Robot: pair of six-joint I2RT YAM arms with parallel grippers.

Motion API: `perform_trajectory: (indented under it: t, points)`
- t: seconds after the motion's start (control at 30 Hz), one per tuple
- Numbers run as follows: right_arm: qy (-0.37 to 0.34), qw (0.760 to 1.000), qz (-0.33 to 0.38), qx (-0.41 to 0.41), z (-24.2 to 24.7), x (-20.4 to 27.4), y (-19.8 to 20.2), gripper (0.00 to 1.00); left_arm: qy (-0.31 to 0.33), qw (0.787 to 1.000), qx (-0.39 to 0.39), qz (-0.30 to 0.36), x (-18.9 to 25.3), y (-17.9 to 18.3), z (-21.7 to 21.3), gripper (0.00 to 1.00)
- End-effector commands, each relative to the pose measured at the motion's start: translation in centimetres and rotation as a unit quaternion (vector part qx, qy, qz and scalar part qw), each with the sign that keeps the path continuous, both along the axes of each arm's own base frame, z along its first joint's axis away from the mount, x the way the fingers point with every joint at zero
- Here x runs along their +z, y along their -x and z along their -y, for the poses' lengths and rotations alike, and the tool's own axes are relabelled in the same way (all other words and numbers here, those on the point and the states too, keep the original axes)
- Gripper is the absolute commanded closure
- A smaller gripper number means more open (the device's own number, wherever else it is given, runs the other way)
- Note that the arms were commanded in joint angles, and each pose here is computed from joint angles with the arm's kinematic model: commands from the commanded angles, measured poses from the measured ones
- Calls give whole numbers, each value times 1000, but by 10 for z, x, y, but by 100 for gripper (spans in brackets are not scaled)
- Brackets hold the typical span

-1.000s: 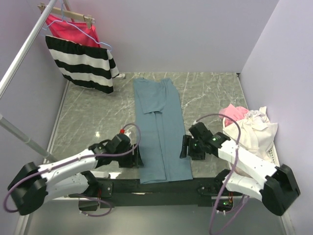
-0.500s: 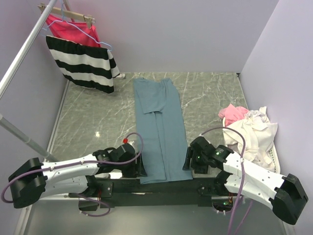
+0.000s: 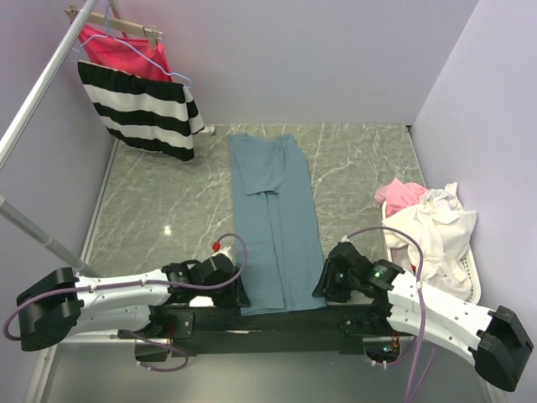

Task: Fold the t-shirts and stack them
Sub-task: Grab the bottom of the folded rectangular tshirt with both arms, then fold the folded rectangular tshirt in 1/3 of the way

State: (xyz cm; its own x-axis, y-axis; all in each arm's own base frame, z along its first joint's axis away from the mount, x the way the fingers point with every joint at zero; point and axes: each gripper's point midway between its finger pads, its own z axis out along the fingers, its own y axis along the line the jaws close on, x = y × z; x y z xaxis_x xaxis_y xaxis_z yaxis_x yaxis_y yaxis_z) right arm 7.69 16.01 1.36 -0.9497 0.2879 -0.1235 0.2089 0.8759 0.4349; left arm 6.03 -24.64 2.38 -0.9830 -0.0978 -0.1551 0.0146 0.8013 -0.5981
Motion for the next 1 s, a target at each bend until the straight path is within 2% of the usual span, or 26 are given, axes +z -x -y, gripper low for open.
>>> perform_trajectory:
  t: [0.0, 0.03, 0.07, 0.1, 0.2, 0.4, 0.63, 0.8, 0.97]
  points:
    - [20, 1000, -4, -3, 9, -13, 5, 69, -35, 999, 8, -1, -17, 5, -15, 78]
    - [24, 1000, -4, -4, 10, -13, 4, 75, -41, 999, 9, 5, -14, 2, -13, 84]
    - [23, 1000, 8, -4, 8, -7, -1, 83, -45, 999, 9, 10, -12, 0, -12, 95]
    - [25, 1000, 16, 0, 8, -4, -4, 93, -52, 999, 8, 13, -12, -2, -12, 99]
    - [24, 998, 64, 9, 6, 16, -19, 100, -55, 998, 9, 41, 2, -14, -6, 99]
    - [29, 987, 152, 34, -5, 58, -55, 97, -63, 989, 23, 131, 53, -54, 13, 99]
    - [70, 971, 217, 69, -21, 88, -103, 94, -87, 978, 46, 183, 73, -98, 19, 99]
    - [110, 960, 242, 82, -23, 97, -151, 93, -79, 967, 96, 221, 91, -162, 12, 99]
    - [108, 953, 275, 72, -24, 115, -214, 93, -101, 957, 112, 248, 96, -219, 5, 99]
